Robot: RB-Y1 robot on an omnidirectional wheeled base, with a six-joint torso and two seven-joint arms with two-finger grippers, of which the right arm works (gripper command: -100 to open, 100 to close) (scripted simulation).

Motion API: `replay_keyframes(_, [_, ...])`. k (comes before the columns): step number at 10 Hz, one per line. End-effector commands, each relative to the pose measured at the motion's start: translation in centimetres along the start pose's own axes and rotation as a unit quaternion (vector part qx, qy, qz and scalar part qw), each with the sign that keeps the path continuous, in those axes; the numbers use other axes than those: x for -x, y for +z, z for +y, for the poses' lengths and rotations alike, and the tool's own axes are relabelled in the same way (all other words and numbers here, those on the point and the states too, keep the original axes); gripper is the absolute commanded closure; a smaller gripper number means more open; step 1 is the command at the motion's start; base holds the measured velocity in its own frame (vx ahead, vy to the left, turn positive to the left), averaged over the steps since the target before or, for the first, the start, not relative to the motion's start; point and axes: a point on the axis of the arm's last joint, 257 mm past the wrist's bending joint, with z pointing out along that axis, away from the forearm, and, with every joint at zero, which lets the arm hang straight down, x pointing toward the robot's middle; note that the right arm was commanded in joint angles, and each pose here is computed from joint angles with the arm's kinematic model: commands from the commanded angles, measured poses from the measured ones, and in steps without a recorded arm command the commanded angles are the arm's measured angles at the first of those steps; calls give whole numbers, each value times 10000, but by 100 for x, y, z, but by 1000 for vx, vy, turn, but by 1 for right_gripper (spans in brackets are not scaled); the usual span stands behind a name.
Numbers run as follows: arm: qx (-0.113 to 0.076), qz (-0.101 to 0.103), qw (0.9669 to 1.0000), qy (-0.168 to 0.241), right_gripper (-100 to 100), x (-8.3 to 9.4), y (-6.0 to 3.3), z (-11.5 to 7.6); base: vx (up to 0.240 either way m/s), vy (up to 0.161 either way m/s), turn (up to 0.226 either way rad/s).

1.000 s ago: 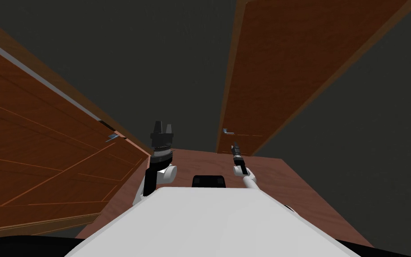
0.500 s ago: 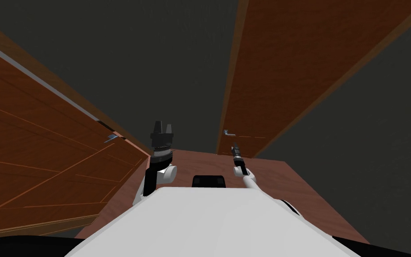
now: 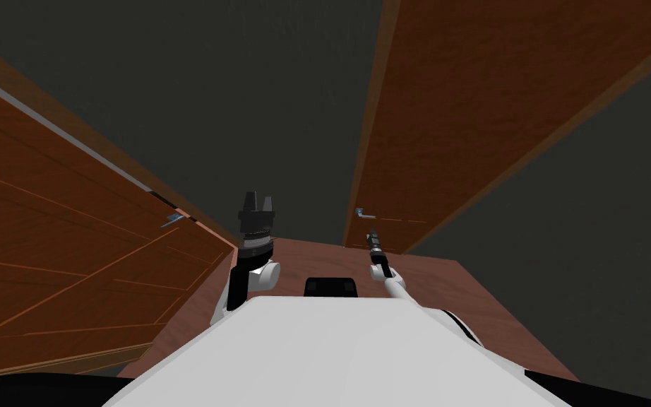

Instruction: Pull the door open

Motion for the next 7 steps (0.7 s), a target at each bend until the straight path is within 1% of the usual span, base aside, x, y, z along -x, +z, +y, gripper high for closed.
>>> replay_keyframes(1, [-93,-19,10000,-9,-100,8,-18,-75,112,-37,33])
replay_keyframes(3, [-155,-31,9999,-16,-100,19,-28,-124,96,-19,22])
replay_keyframes(6, [-243,-49,9997,-24,-100,33,-44,-192,66,-10,16])
replay_keyframes(7, [-223,-45,9997,-22,-100,33,-41,-172,30,-4,5])
